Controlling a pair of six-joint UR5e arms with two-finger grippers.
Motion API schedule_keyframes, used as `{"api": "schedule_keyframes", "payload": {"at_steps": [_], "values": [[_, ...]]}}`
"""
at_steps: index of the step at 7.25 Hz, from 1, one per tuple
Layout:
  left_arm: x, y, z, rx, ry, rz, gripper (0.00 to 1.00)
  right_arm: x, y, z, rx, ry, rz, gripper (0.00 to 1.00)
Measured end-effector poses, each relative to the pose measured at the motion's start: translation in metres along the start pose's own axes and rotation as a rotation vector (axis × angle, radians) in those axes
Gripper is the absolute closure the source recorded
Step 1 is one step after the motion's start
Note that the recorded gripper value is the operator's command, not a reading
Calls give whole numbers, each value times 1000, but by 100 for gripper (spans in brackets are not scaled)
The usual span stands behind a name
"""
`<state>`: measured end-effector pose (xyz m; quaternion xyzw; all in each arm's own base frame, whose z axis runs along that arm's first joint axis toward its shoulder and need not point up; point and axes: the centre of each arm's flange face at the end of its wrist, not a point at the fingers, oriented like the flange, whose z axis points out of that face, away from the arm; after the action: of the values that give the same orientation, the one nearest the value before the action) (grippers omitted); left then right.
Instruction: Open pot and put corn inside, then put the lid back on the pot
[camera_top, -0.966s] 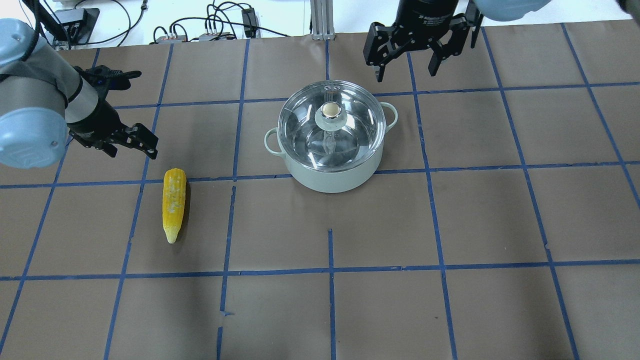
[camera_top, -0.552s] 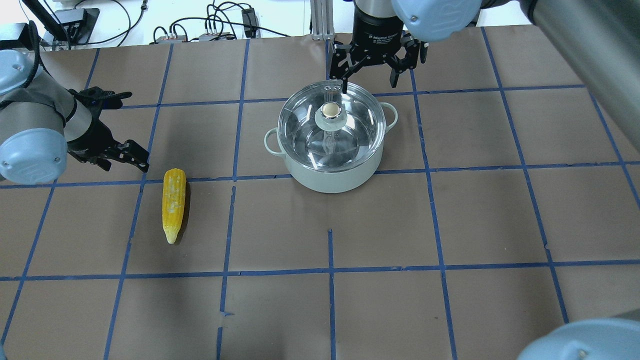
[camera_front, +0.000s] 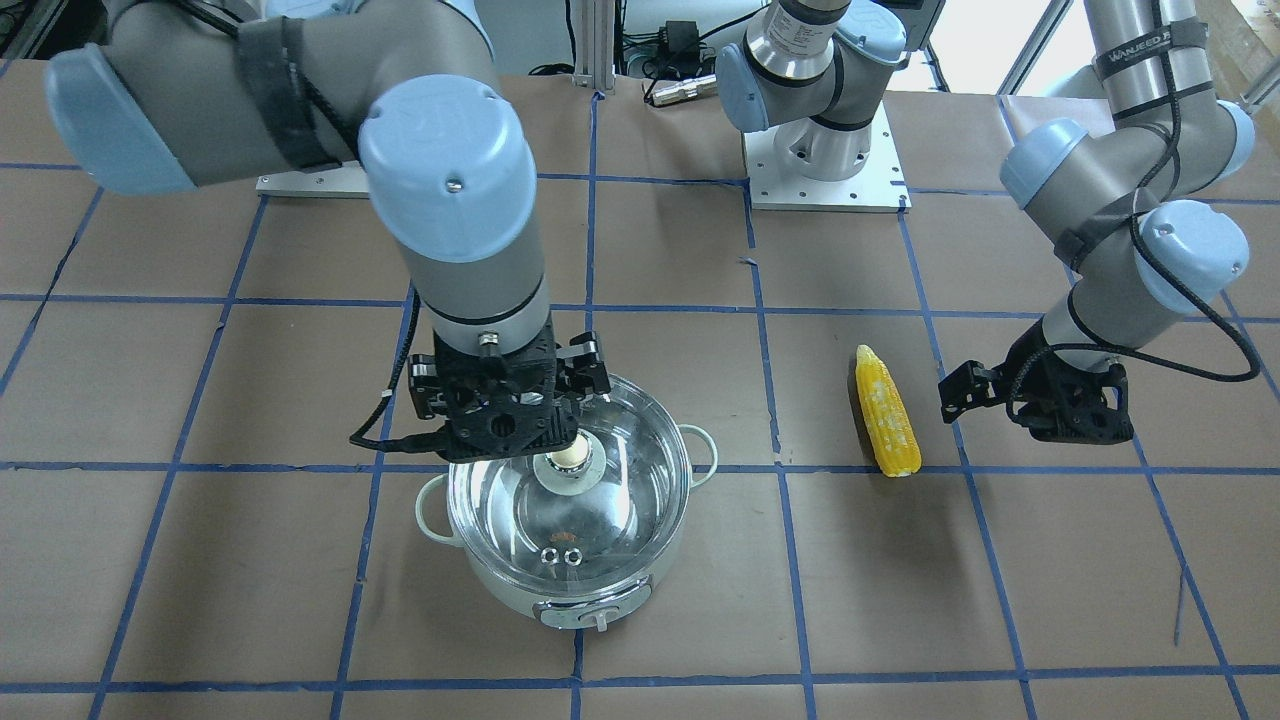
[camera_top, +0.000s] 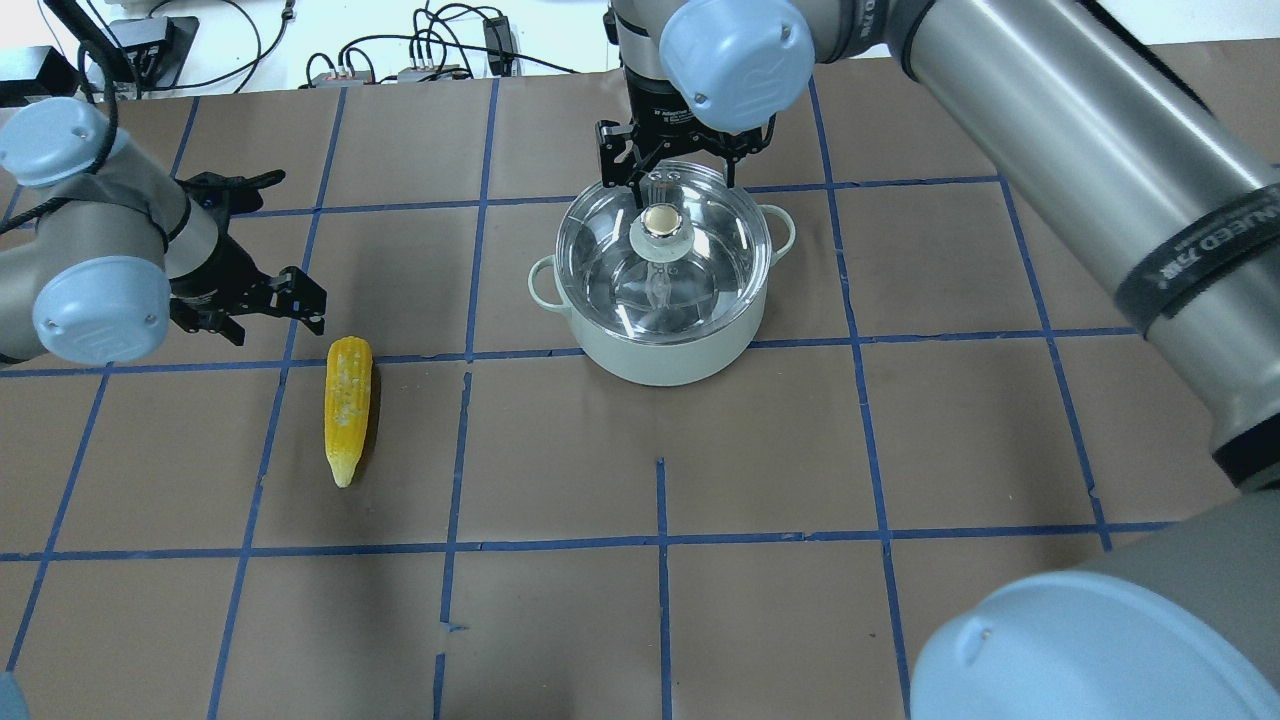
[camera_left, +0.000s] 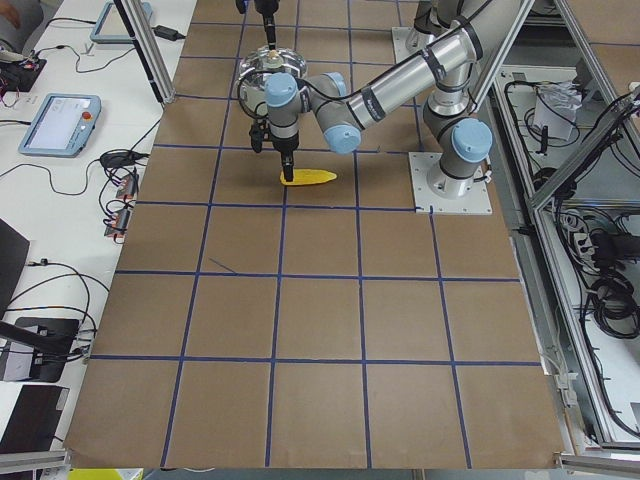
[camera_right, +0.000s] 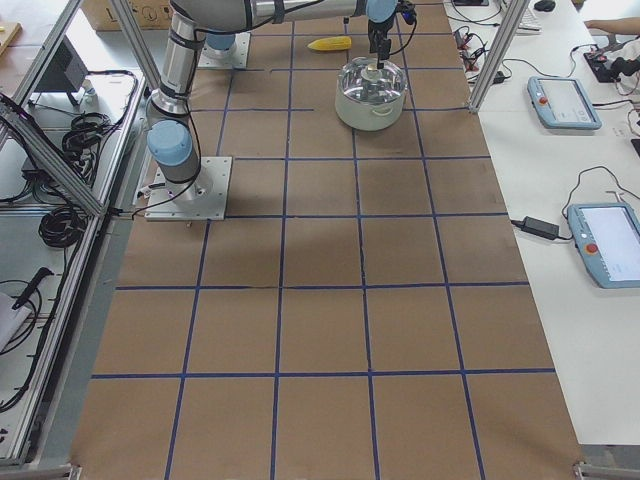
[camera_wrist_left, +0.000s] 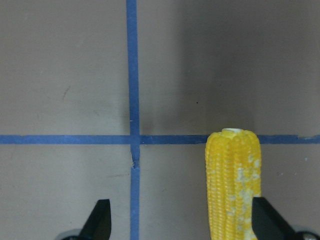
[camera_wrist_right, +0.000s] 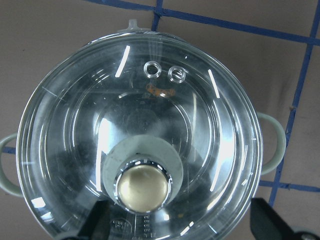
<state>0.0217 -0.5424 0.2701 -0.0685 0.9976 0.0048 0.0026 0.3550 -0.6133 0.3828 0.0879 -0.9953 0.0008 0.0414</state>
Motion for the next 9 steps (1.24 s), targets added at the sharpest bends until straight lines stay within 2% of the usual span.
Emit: {"api": "schedule_keyframes", "payload": {"at_steps": [1, 3, 4, 6, 9], "values": [[24, -1, 5, 1, -13, -19, 0, -6, -1, 8, -8, 6, 11, 3], [43, -10, 34, 11, -19, -2, 0, -14, 0, 22, -34, -16, 50, 10], [44, -12, 45, 11, -19, 34, 0, -16, 1, 29, -50, -23, 79, 23], [35, -13, 56, 9, -18, 78, 0, -15, 1, 38, -62, -34, 111, 58], [14, -3, 66, 15, -16, 56, 0, -10, -5, 31, -46, -44, 123, 68]]}}
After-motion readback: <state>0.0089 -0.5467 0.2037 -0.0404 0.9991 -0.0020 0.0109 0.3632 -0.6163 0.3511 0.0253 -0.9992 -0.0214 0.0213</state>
